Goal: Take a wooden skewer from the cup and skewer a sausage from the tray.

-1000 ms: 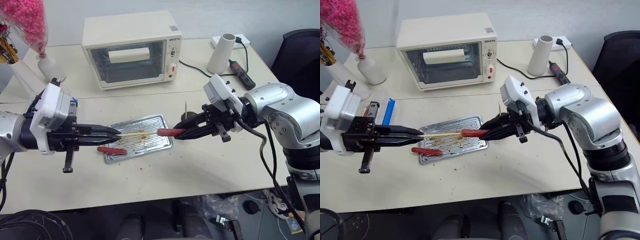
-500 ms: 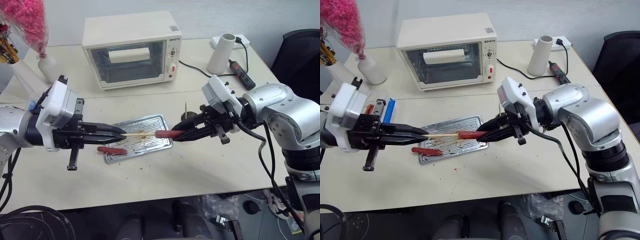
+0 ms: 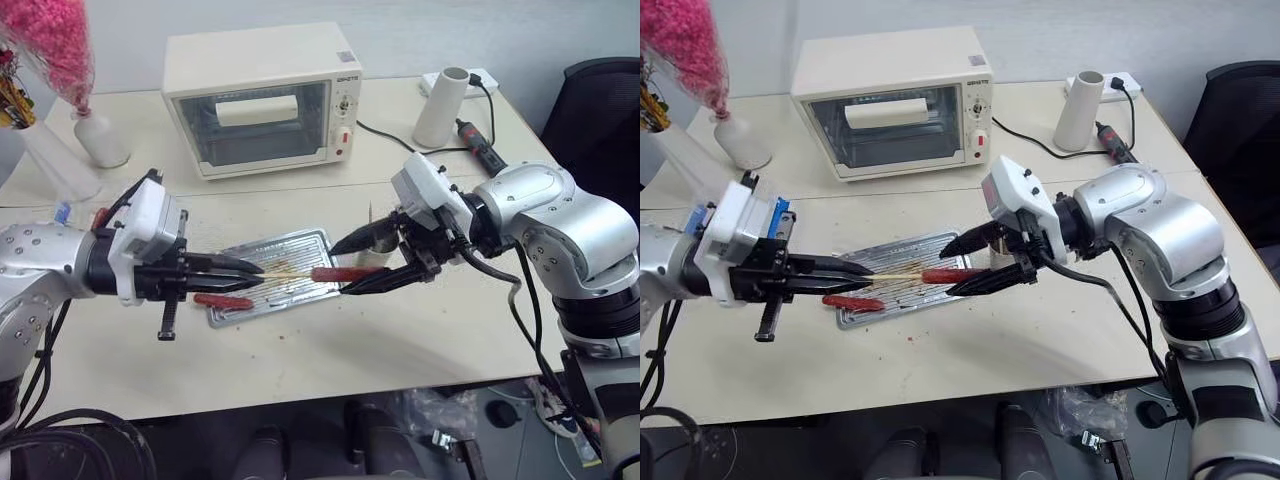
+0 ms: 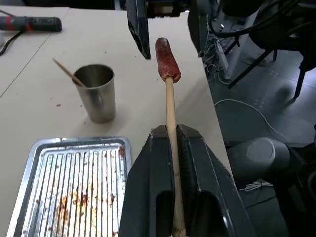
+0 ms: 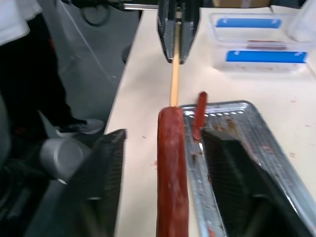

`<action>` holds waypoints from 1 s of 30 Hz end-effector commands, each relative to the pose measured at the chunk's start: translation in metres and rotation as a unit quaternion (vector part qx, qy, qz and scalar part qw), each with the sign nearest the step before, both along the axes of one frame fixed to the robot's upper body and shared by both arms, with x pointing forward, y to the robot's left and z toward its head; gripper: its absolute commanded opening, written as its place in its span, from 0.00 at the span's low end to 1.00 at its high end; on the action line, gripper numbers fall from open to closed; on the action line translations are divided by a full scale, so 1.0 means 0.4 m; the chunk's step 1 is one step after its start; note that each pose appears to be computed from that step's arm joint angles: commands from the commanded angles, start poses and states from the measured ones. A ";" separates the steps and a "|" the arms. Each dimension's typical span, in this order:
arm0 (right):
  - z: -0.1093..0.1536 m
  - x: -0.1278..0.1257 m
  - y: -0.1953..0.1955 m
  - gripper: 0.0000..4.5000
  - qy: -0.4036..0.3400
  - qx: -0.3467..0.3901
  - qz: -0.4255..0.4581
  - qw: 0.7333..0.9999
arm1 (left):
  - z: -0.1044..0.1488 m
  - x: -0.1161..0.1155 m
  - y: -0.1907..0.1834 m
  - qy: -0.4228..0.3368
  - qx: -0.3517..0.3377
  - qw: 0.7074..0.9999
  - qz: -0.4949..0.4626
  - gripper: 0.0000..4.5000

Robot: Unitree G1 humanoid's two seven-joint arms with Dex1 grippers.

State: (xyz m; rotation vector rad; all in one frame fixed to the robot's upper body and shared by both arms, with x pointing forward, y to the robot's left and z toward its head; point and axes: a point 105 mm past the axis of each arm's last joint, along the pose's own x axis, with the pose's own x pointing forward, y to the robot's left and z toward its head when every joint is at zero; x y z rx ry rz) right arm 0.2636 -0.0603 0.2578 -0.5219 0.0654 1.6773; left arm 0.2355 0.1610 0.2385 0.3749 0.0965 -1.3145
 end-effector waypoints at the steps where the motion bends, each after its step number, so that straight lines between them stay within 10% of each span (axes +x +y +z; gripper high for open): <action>1: 0.062 0.034 -0.040 0.62 -0.044 0.030 -0.052 0.997 | 0.032 0.000 0.048 -0.052 -0.012 0.996 0.070 0.00; 10: 0.129 0.064 -0.086 0.62 -0.015 0.119 -0.139 0.983 | 0.016 0.020 0.254 -0.136 -0.050 0.910 0.388 0.00; 17: 0.120 0.057 -0.067 0.99 0.017 0.146 -0.156 0.977 | -0.038 0.027 0.445 -0.140 -0.039 0.798 0.585 0.00; 27: 0.115 0.047 -0.050 0.99 0.014 0.147 -0.135 0.980 | -0.112 0.119 0.488 -0.102 -0.033 0.783 0.613 0.00; 30: 0.114 0.048 -0.053 1.00 0.008 0.142 -0.136 0.980 | -0.110 0.118 0.508 -0.106 -0.029 0.767 0.632 0.18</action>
